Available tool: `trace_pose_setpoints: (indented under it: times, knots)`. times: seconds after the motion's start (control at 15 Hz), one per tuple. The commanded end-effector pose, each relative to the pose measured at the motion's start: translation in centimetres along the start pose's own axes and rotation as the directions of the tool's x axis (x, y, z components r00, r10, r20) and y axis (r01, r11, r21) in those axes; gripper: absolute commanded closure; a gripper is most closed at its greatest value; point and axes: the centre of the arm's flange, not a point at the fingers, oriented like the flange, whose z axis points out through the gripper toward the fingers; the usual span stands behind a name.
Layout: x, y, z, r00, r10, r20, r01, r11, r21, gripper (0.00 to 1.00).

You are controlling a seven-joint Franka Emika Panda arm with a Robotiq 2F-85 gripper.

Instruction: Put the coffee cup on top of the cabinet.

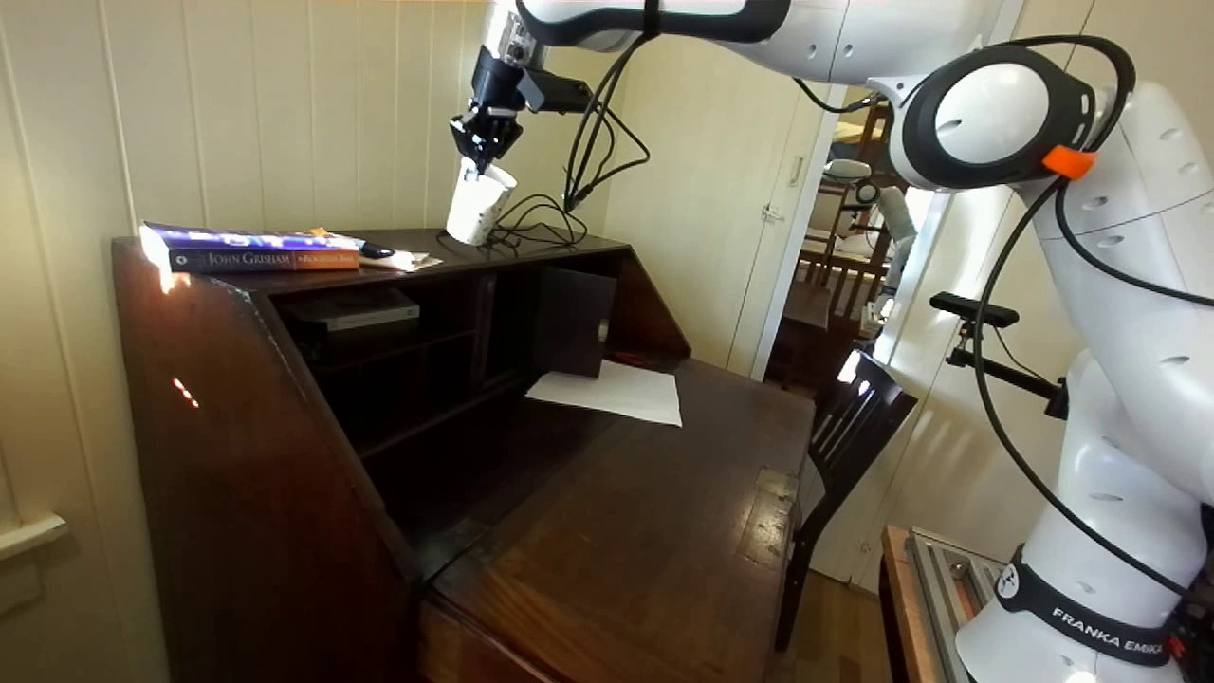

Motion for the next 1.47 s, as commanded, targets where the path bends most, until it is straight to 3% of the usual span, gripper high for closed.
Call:
trace_pose_setpoints:
  times: [0.0, 0.4, 0.47, 0.53, 1.13, 1.27, 1.4]
  knots:
    - [2.0, 0.2, 1.3, 0.998, 0.059, -0.005, -0.059, 0.998, -0.008, 0.99]
    - [2.8, 0.2, 2.8, 0.994, 0.108, 0.008, -0.108, 0.994, -0.019, 0.99]
    - [2.9, 0.2, 2.8, 0.994, 0.114, 0.007, -0.113, 0.993, -0.020, 0.79]
    - [2.9, 0.2, 2.9, 0.993, 0.116, 0.005, -0.116, 0.993, -0.021, 0.70]
    - [3.1, 0.1, 1.9, 0.993, 0.114, -0.030, -0.115, 0.993, -0.031, 0.08]
    - [2.6, 0.2, -0.7, 0.990, 0.129, -0.060, -0.132, 0.990, -0.047, 0.00]
    - [2.1, 0.6, -3.4, 0.984, 0.147, -0.097, -0.153, 0.987, -0.058, 0.00]
